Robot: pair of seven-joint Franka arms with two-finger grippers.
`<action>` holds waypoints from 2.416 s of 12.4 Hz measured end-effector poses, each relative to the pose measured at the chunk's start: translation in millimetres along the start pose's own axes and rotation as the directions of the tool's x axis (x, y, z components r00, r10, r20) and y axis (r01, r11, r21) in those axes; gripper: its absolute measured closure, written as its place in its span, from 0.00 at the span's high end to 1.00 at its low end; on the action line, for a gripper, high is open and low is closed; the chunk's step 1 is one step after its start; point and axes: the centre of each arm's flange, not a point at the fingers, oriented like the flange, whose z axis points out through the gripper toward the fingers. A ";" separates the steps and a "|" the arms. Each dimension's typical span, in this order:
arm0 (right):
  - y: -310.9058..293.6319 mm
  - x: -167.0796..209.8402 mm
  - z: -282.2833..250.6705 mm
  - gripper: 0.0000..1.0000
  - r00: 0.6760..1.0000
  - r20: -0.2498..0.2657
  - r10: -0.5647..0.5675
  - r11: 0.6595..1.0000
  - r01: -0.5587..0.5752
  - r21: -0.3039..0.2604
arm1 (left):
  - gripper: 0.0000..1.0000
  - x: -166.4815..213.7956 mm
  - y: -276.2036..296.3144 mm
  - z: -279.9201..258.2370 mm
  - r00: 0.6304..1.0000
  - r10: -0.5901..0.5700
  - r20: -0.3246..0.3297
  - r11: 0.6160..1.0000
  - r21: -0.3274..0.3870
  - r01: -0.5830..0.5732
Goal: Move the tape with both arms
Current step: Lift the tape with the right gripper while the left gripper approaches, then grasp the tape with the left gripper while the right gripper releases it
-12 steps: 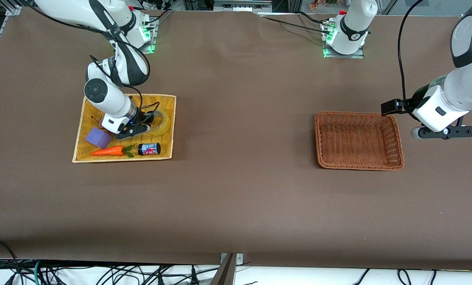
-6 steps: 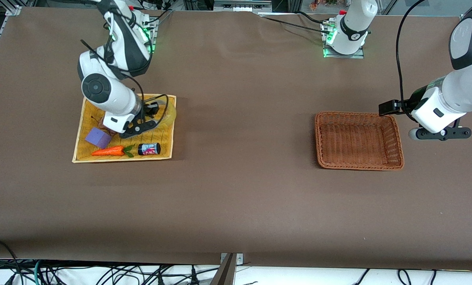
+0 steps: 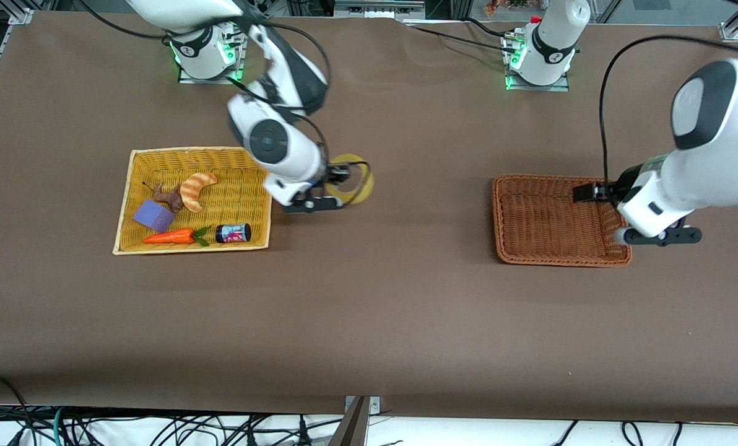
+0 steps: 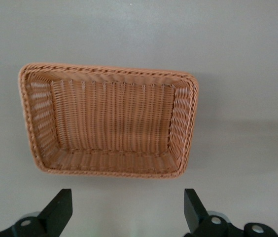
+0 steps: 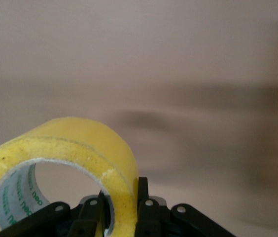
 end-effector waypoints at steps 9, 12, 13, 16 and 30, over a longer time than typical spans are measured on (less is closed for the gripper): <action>-37.6 31.0 40.5 0.74 0.990 -0.135 0.026 0.993 -0.010 0.121 | 1.00 8.0 74.8 122.0 0.994 0.012 -0.110 0.999 -0.037 -0.017; 39.1 59.9 -67.7 1.00 0.997 -0.076 0.025 0.998 -0.030 -0.063 | 1.00 -13.6 137.3 143.4 0.991 -0.050 -0.124 0.996 -0.075 0.041; 76.0 70.2 -99.6 1.00 0.998 -0.063 0.031 0.993 -0.038 -0.116 | 1.00 -22.3 158.6 153.1 0.990 -0.064 -0.129 0.995 -0.090 0.052; 183.2 91.1 -171.4 1.00 1.000 -0.013 -0.023 0.978 0.020 -0.209 | 1.00 -51.1 205.8 205.9 0.984 -0.101 -0.148 0.987 -0.141 0.080; 363.3 -30.8 -379.1 1.00 0.985 -0.160 -0.063 0.974 0.025 -0.226 | 1.00 -78.6 272.5 309.7 0.975 -0.100 -0.200 0.993 -0.081 0.085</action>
